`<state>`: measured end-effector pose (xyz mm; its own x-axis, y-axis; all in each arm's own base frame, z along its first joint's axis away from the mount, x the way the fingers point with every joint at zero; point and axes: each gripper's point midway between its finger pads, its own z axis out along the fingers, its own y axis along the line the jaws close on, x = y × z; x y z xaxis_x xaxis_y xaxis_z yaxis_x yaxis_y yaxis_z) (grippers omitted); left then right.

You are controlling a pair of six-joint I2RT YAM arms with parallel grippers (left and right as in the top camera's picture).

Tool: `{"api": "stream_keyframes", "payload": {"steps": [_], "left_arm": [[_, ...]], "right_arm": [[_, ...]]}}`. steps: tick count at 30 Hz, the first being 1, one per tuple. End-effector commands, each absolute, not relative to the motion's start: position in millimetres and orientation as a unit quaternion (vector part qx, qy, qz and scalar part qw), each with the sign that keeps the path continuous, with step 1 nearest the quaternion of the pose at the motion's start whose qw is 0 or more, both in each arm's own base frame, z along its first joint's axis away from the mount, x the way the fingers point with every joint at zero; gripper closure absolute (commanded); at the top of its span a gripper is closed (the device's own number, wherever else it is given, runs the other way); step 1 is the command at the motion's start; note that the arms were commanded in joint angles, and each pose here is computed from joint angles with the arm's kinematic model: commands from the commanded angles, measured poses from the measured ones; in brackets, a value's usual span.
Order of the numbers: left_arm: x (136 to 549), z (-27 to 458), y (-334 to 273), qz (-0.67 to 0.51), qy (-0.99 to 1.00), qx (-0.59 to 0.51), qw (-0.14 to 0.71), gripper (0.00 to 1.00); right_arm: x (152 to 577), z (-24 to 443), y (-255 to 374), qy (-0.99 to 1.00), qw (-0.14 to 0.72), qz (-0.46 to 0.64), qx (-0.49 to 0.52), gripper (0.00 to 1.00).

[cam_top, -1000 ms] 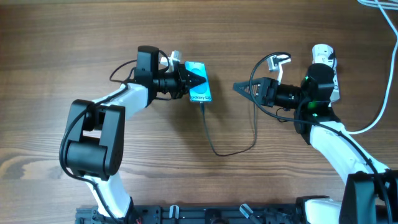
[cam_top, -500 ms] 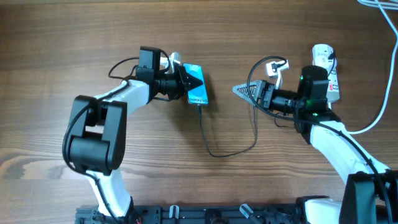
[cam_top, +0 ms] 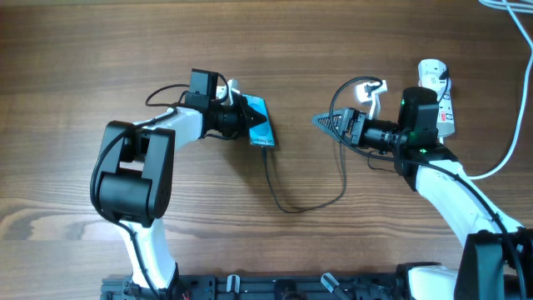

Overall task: Plug charger to phone and switch on socket
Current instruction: 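Lower the connected phone to the table with the left gripper and release, then move the right gripper to the white power strip's red switch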

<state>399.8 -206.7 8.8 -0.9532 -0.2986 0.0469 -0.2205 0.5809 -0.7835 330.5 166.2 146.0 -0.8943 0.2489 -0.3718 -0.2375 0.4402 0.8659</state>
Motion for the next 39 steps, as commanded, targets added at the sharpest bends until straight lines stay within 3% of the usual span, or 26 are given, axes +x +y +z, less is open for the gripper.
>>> {"api": "stream_keyframes", "payload": {"steps": [1, 7, 10, 19, 24, 34, 36, 37, 38, 39], "left_arm": [[402.7, -8.0, -197.7, -0.402, 0.900, -0.162, 0.048, 0.59], [398.2, -17.7, -189.1, -0.372, 0.910, -0.179, 0.041, 0.30], [394.7, -23.7, -183.5, -0.352, 0.916, -0.190, 0.036, 0.02], [375.6, -44.9, -145.2, -0.273, 0.930, -0.246, 0.001, 0.00], [369.9, -48.8, -114.1, -0.245, 0.926, -0.287, -0.013, 0.00], [378.6, -11.1, -77.1, -0.244, 0.921, -0.303, 0.025, 0.00], [381.3, 2.8, -77.3, -0.248, 0.925, -0.284, 0.044, 0.00], [383.1, 11.3, -77.7, -0.250, 0.927, -0.272, 0.056, 0.00], [385.4, 20.6, -77.7, -0.254, 0.928, -0.263, 0.069, 0.00], [387.4, 30.1, -77.6, -0.256, 0.929, -0.256, 0.082, 0.00]], "right_arm": [[335.3, 154.1, 163.1, 0.819, 0.253, 0.515, -0.010, 0.00], [332.4, 154.3, 157.5, 0.830, 0.261, 0.493, -0.004, 0.01], [330.5, 157.7, 152.0, 0.838, 0.276, 0.471, -0.003, 0.01], [324.9, 159.0, 130.6, 0.871, 0.298, 0.390, 0.012, 0.00], [330.9, 154.6, 91.0, 0.919, 0.293, 0.257, 0.053, 0.00], [355.1, 178.3, 19.5, 0.923, 0.338, 0.125, 0.135, 0.00], [357.1, 174.3, 3.9, 0.922, 0.336, 0.123, 0.150, 0.08], [357.7, 171.6, -5.8, 0.920, 0.332, 0.125, 0.164, 0.18], [358.8, 168.1, -15.4, 0.919, 0.329, 0.128, 0.178, 0.37], [360.3, 164.7, -26.4, 0.916, 0.326, 0.132, 0.193, 0.72]]}}
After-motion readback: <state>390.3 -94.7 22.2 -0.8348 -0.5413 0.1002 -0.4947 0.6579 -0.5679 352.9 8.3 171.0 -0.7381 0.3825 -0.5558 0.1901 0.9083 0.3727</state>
